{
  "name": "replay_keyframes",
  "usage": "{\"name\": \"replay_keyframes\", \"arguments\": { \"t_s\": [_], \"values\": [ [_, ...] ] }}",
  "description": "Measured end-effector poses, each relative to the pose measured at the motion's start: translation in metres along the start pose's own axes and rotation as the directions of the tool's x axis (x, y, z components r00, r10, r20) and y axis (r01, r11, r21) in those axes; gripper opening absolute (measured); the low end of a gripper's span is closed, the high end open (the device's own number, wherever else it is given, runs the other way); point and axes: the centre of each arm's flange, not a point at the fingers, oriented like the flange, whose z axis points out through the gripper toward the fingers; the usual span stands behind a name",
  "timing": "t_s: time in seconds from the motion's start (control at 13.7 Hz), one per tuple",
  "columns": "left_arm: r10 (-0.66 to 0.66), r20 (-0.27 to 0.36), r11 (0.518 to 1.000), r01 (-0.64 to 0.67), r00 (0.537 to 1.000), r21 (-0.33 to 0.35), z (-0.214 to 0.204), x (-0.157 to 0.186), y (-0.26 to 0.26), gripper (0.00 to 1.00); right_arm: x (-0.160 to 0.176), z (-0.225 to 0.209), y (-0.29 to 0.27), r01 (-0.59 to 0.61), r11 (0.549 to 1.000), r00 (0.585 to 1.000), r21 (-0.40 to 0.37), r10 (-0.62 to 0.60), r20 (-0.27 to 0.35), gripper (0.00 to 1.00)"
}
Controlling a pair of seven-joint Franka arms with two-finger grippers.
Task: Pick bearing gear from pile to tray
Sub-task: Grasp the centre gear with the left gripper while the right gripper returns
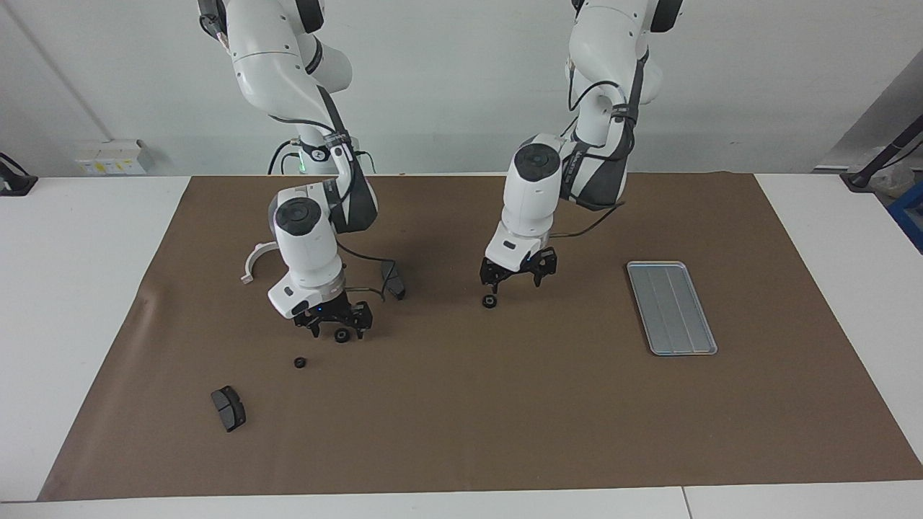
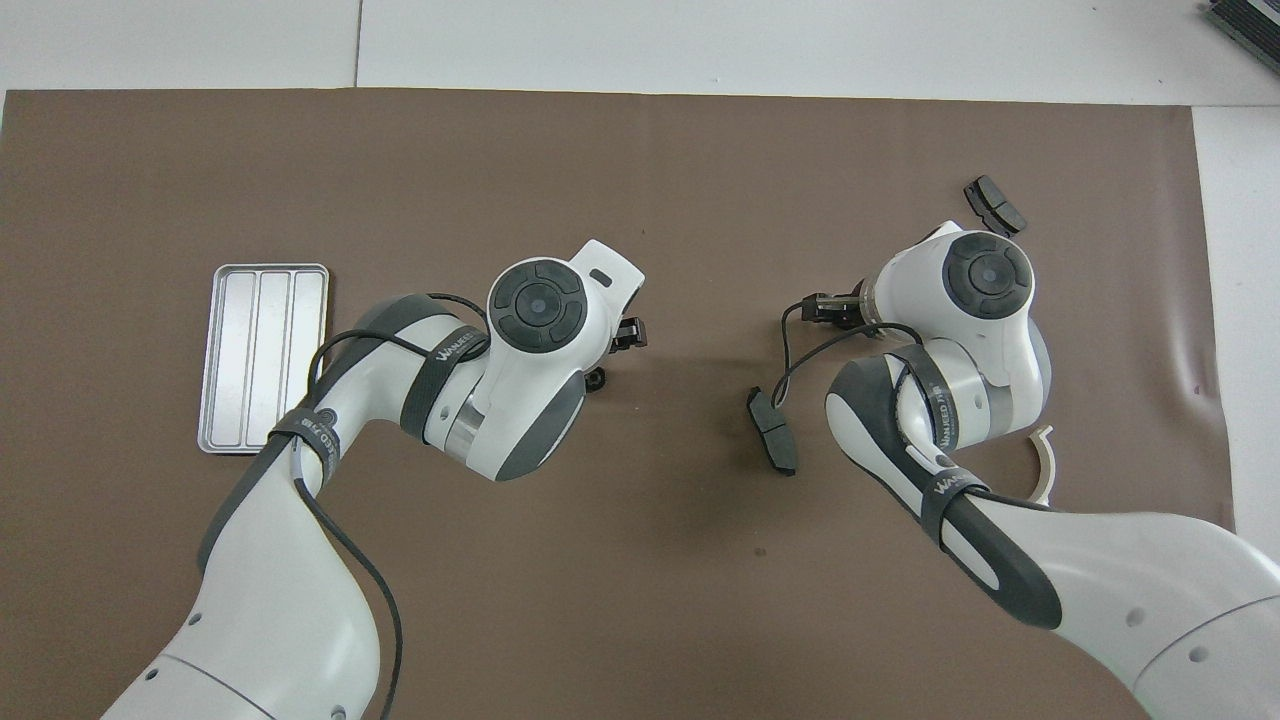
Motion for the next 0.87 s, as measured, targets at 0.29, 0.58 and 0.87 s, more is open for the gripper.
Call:
{"name": "replay_keyframes", "arguments": {
  "t_s": [0.29, 0.58, 0.87],
  "values": [
    [-0.013, 0.0, 1.0, 0.013, 1.0, -0.015, 0.014, -0.002, -0.002, 0.91, -0.002, 0.001, 0.001, 0.0, 1.0, 1.0, 0.002, 0.0, -0.005, 0.54],
    [-0.026, 0.031, 1.0, 0.026, 0.999, -0.008, 0.03, -0.011, -0.008, 0.84, -0.002, 0.0, 0.001, -0.001, 1.0, 1.0, 0.002, 0.001, -0.008, 0.35],
    [-0.035, 0.056, 0.999, 0.036, 0.998, -0.026, 0.032, -0.022, 0.001, 0.76, -0.001, -0.001, 0.0, 0.0, 1.0, 1.0, 0.004, 0.0, -0.011, 0.35]
  ]
}}
